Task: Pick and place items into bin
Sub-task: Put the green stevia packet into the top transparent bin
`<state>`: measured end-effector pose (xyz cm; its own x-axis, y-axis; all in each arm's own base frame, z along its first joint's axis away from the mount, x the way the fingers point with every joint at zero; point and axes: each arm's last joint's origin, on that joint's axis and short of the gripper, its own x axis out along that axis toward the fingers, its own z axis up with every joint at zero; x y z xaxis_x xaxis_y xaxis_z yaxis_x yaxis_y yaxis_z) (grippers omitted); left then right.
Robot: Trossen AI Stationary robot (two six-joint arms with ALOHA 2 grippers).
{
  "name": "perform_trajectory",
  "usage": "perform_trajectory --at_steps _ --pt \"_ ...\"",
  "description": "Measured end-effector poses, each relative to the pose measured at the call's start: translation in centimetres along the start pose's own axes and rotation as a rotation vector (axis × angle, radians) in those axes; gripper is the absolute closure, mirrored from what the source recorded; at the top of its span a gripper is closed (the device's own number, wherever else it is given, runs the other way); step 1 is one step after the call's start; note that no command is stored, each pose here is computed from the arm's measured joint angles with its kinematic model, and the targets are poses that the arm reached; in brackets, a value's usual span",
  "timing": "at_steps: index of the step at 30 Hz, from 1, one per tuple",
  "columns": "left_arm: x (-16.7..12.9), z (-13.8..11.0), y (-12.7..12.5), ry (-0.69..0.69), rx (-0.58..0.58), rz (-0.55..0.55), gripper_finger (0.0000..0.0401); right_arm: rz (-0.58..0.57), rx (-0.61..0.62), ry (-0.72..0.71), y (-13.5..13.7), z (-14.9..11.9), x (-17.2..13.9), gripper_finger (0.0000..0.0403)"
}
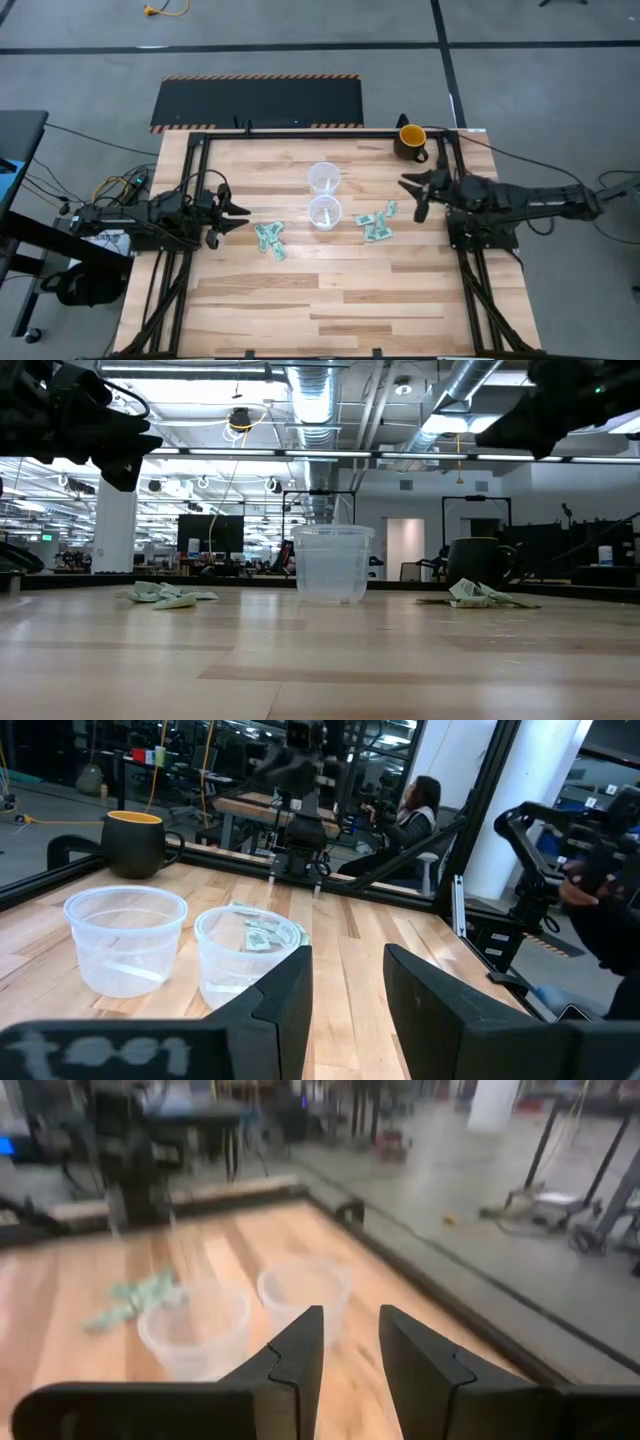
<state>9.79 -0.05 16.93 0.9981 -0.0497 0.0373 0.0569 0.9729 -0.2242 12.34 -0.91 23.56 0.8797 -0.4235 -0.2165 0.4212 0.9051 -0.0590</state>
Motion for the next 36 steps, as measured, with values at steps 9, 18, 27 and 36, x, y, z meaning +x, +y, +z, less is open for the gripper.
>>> perform_trajectory --at_steps 9,18,27,36 --pt "0.0 0.0 0.0 0.0 0.0 0.0 0.0287 0.11 -0.131 0.263 1.3 -1.2 2.2 0.031" --pt "0.0 0.0 0.0 0.0 0.0 0.0 0.0287 0.101 -0.21 0.471 1.8 -2.6 3.3 0.031" --pt "0.0 0.0 0.0 0.001 0.0 0.0 0.0287 0.129 -0.195 0.584 2.5 -4.0 4.5 0.0304" --pt "0.0 0.0 0.0 0.001 0.0 0.0 0.0287 0.097 -0.205 0.629 2.8 -4.8 5.4 0.0231"
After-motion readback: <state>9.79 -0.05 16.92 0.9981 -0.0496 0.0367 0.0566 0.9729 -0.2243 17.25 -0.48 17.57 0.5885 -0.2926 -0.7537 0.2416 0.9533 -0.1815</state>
